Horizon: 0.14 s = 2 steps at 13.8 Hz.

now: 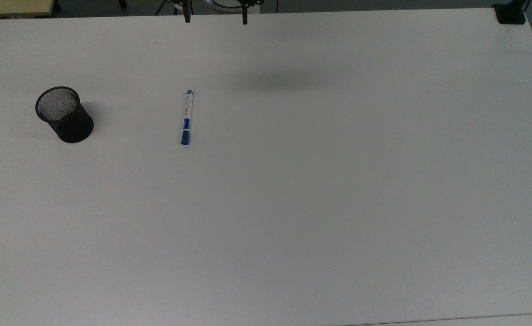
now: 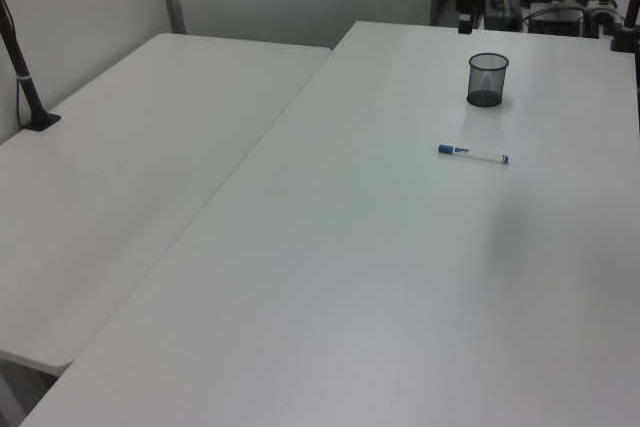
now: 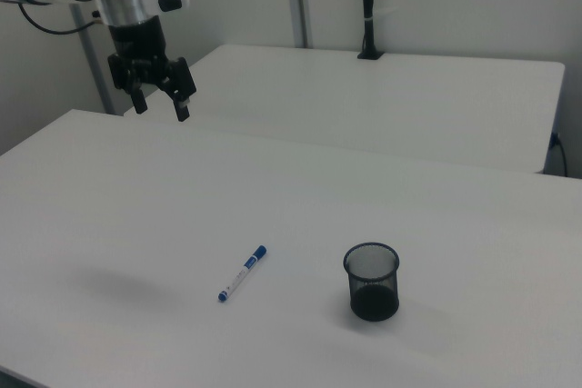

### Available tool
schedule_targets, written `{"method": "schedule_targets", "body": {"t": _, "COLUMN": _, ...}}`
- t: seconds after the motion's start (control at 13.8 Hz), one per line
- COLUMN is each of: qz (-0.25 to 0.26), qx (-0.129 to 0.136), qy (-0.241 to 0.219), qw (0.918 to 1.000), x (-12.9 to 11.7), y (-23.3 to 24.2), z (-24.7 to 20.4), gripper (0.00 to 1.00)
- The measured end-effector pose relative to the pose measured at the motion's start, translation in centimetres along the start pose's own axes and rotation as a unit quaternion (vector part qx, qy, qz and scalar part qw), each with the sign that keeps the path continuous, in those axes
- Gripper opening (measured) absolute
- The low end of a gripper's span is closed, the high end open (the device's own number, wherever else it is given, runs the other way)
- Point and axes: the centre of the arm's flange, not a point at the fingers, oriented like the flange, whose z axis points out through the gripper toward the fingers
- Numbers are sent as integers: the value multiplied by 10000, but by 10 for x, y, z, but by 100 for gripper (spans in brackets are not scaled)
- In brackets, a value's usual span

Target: Remove the marker

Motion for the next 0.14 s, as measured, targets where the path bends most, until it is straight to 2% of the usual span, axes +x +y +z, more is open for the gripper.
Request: {"method": "schedule_targets", "body": {"t": 0.14, "qz": 7, "qx": 8, "qy": -40, "qw": 10000, "x": -5, "y": 1, "z": 2, "gripper": 100}}
